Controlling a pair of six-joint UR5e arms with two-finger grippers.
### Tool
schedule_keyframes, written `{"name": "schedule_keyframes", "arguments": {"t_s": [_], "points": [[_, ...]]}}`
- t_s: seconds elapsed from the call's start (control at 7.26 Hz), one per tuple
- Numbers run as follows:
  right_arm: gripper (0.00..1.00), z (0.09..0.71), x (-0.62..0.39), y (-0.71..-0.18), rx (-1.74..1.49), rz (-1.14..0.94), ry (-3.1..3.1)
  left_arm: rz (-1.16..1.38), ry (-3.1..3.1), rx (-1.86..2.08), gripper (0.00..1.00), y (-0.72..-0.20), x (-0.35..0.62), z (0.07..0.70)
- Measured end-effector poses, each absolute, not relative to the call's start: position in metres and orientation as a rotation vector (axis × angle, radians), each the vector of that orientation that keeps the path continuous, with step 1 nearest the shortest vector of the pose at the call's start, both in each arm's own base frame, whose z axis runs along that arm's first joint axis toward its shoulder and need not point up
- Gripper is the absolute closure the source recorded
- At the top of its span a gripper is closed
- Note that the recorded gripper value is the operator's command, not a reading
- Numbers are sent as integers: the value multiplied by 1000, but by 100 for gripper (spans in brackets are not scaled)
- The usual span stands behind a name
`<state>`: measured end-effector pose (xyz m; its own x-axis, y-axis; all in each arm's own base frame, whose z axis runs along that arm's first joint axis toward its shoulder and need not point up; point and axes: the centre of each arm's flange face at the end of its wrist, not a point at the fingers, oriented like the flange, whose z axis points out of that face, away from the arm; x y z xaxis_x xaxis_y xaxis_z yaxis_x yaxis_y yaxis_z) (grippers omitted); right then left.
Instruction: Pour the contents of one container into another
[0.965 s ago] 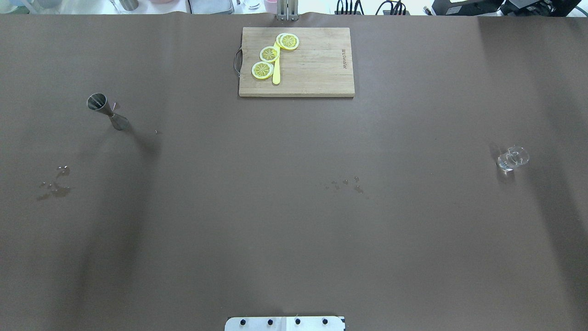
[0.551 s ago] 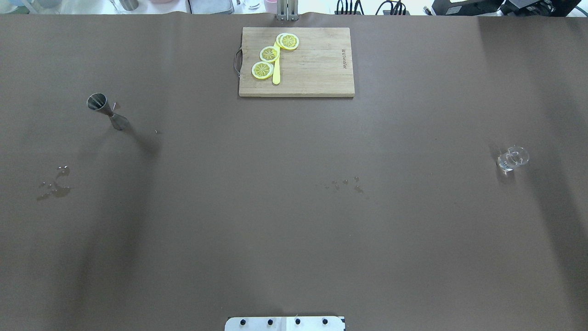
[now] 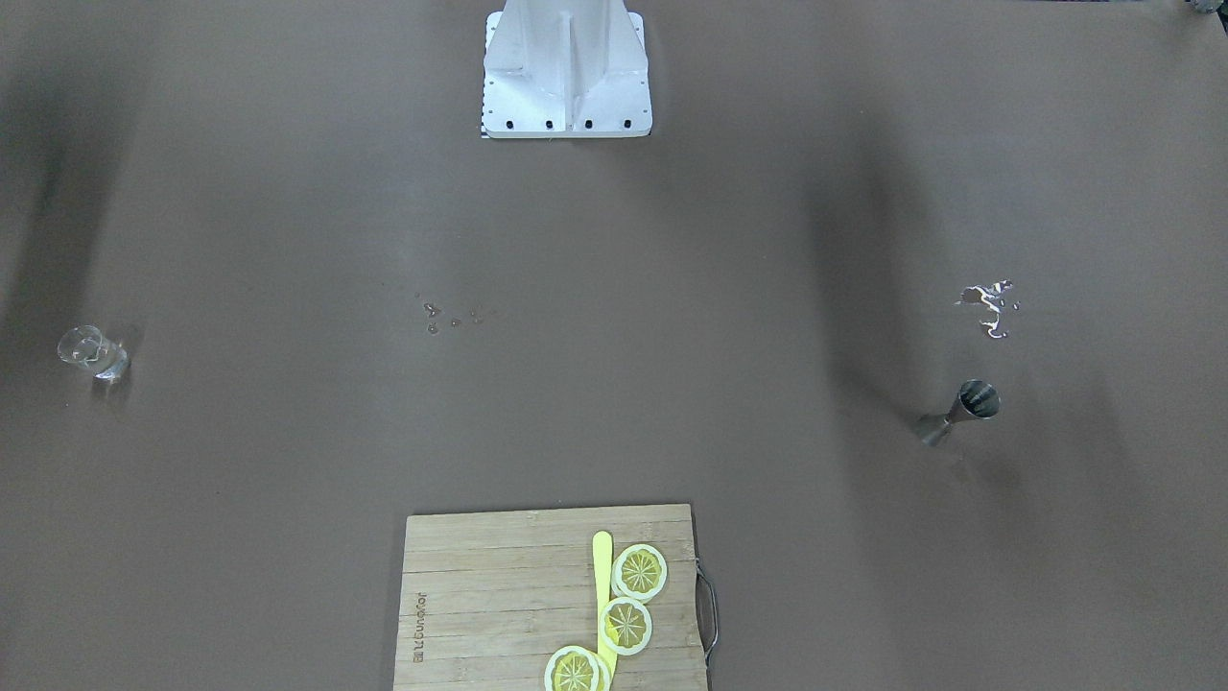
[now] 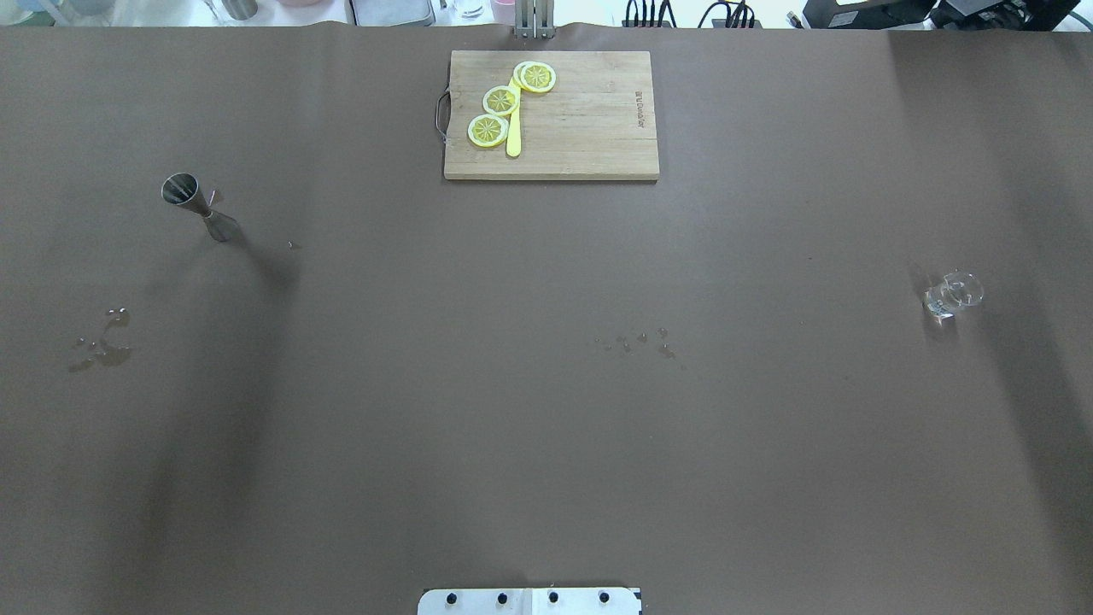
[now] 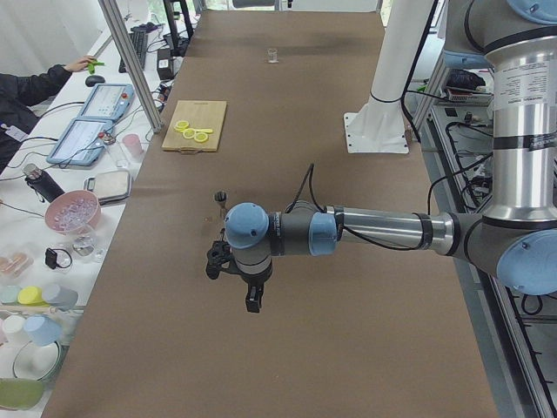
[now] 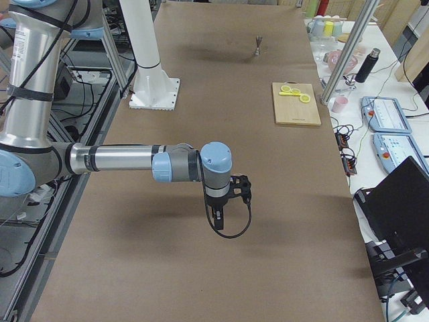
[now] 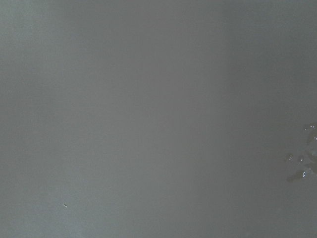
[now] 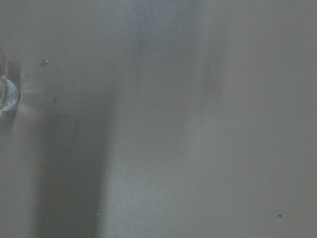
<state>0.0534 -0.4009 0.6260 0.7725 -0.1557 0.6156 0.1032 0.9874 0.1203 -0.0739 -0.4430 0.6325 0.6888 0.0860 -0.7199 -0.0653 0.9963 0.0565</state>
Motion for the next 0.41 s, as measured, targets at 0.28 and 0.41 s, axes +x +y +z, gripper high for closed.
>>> {"name": "schedule_keyframes", "arguments": {"t_s": [0.28, 0.41], "points": [[0, 625, 53, -402, 84, -142, -675, 84, 806, 24, 2, -442, -74, 634], [0, 624, 53, -403, 85, -143, -675, 83, 806, 22, 2, -442, -74, 635]]}}
